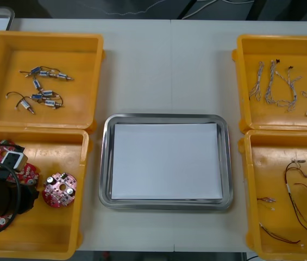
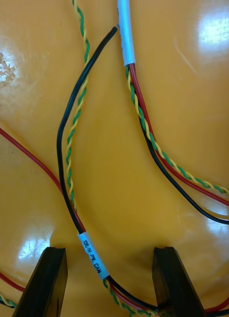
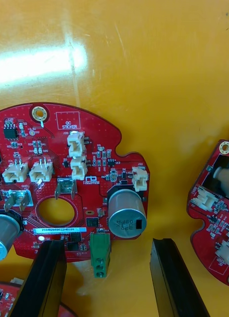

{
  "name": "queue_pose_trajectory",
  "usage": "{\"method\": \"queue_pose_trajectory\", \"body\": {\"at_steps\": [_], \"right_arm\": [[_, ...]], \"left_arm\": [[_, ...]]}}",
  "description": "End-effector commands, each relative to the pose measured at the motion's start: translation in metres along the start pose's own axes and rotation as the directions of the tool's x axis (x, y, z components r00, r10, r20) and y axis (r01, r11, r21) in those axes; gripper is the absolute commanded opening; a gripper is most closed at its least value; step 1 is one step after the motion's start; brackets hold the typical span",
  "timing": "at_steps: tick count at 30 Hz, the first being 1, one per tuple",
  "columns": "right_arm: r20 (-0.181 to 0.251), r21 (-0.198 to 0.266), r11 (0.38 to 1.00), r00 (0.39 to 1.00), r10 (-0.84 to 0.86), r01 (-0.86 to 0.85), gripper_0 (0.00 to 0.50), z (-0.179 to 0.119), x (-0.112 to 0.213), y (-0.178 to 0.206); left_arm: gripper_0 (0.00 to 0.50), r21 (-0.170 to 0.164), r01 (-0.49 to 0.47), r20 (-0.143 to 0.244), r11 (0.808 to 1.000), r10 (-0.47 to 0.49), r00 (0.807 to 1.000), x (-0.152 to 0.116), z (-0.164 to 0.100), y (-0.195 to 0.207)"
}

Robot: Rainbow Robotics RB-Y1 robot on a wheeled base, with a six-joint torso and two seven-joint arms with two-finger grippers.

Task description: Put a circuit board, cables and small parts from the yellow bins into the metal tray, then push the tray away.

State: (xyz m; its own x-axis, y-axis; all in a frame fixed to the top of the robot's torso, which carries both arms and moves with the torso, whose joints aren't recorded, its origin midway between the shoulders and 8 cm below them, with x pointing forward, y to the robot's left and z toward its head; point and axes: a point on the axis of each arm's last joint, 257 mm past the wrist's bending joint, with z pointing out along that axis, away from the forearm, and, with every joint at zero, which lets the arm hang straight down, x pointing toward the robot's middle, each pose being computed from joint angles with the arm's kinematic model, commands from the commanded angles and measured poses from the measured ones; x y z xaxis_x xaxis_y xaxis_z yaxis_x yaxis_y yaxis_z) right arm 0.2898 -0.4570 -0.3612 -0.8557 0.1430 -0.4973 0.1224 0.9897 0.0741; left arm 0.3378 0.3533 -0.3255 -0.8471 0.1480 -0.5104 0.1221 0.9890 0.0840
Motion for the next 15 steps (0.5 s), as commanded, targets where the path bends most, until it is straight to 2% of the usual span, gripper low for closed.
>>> {"method": "queue_pose_trajectory", "body": {"at_steps": [1, 3, 15], "right_arm": [[0.004, -0.011, 0.999, 0.999, 0.033, -0.033, 0.5, 0.0114, 0.0073, 0.006], [0.009, -0.009, 0.999, 0.999, 0.033, -0.033, 0.5, 0.0128, 0.0063, 0.0047], [0.008, -0.02, 0.999, 0.999, 0.035, -0.035, 0.5, 0.0167, 0.0096, 0.0107]], "left_arm": [[0.261, -0.011, 0.05, -0.012, 0.999, -0.05, 0.999, 0.0104, -0.0035, 0.0016], [0.0, -0.01, 0.051, -0.012, 0.999, -0.051, 0.999, 0.0104, -0.0034, 0.0012], [0.0, -0.011, 0.049, -0.009, 0.999, -0.049, 0.999, 0.0095, -0.0033, 0.0013]]}}
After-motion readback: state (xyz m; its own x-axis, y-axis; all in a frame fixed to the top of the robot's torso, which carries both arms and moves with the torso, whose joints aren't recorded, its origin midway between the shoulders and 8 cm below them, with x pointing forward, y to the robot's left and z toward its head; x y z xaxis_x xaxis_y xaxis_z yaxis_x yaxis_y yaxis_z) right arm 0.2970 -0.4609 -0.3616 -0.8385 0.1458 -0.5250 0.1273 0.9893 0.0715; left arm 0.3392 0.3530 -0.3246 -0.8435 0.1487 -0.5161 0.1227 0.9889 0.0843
